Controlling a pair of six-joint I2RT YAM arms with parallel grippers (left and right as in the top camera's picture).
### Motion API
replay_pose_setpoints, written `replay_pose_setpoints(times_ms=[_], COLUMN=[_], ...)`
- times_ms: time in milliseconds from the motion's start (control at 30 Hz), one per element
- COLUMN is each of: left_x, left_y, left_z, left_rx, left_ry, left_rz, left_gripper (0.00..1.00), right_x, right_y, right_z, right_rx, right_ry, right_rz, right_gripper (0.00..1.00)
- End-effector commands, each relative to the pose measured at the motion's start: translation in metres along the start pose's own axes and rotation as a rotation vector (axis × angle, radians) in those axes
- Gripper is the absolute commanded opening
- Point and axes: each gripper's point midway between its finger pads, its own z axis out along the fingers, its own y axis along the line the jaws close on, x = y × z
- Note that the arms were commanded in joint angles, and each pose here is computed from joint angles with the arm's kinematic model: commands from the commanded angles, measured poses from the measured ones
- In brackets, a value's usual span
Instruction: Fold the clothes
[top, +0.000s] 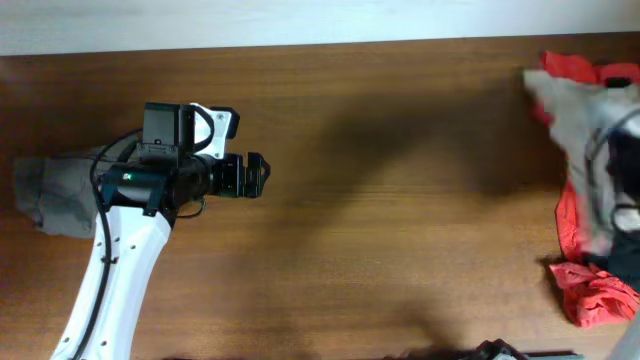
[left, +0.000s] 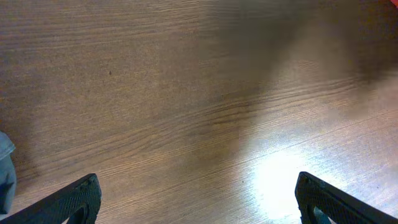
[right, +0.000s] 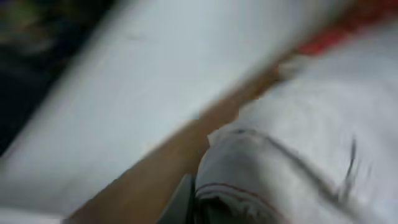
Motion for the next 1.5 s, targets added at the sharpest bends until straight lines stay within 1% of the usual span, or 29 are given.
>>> replay_pose_setpoints(times_ms=[0, 133, 200, 333, 400, 467, 533, 667, 767, 833, 867, 933, 1033, 1067, 1133, 1167, 1267, 1333, 1467], left_x=[-0.009, -0.01, -0.01, -0.013, -0.012, -0.011, -0.008, -0.009, -0.012, -0.015, -0.017, -0.02, -0.016, -0.013, -0.007, -0.005, -0.003, -0.004, -0.004], left_y=[-0.007, -0.007, -0.007, -0.007, -0.015, -0.028, -0.04, -0.045, -0.054, -0.068, -0.076, -0.088, -0.108, -0.115, -0.132, -0.139, -0.157, -0.168, -0.186], left_z=[-0.007, -0.007, -0.007, -0.008, -0.009, -0.011, -0.014, -0.021, -0.03, -0.039, -0.044, -0.051, -0.055, -0.055, -0.054, -0.052, -0.042, -0.038, -0.034], left_rx=[0.022, 0.021, 0.019, 0.02, 0.06, 0.136, 0.204, 0.219, 0.258, 0.332, 0.375, 0.435, 0.493, 0.504, 0.532, 0.528, 0.459, 0.414, 0.329], left_ry=[-0.031, -0.031, -0.032, -0.041, -0.04, -0.036, -0.035, -0.051, -0.082, -0.112, -0.131, -0.157, -0.175, -0.175, -0.174, -0.176, -0.188, -0.206, -0.245], left_rz=[0.008, 0.009, 0.009, 0.011, 0.014, 0.04, 0.097, 0.127, 0.143, 0.178, 0.202, 0.226, 0.347, 0.381, 0.468, 0.506, 0.592, 0.642, 0.719], left_gripper=[0.99, 1.0, 0.99, 0.99, 0.99, 0.99, 0.99, 0.99, 0.93, 0.89, 0.83, 0.83, 0.84, 0.87, 0.87, 0.92, 0.91, 0.92, 0.91], right_x=[0.004, 0.018, 0.034, 0.072, 0.086, 0.097, 0.103, 0.109, 0.105, 0.101, 0.099, 0.092, 0.081, 0.077, 0.07, 0.066, 0.066, 0.069, 0.072], right_y=[0.082, 0.129, 0.143, 0.154, 0.16, 0.167, 0.17, 0.177, 0.179, 0.181, 0.182, 0.184, 0.188, 0.187, 0.185, 0.185, 0.186, 0.188, 0.187], right_z=[-0.022, -0.031, -0.026, 0.0, 0.013, 0.025, 0.036, 0.053, 0.053, 0.053, 0.054, 0.055, 0.058, 0.06, 0.064, 0.066, 0.071, 0.074, 0.081], right_rx=[-0.24, -0.389, -0.439, -0.473, -0.49, -0.511, -0.513, -0.502, -0.499, -0.501, -0.496, -0.487, -0.471, -0.45, -0.403, -0.385, -0.331, -0.31, -0.251], right_ry=[-0.008, 0.015, 0.07, 0.224, 0.28, 0.32, 0.341, 0.336, 0.318, 0.309, 0.302, 0.282, 0.258, 0.244, 0.209, 0.19, 0.167, 0.164, 0.125], right_rz=[-0.178, -0.269, -0.276, -0.295, -0.297, -0.302, -0.308, -0.327, -0.326, -0.298, -0.278, -0.226, -0.114, -0.076, 0.009, 0.041, 0.159, 0.207, 0.248], right_gripper=[0.04, 0.04, 0.04, 0.04, 0.04, 0.04, 0.04, 0.04, 0.04, 0.04, 0.04, 0.04, 0.04, 0.04, 0.04, 0.04, 0.04, 0.04, 0.04])
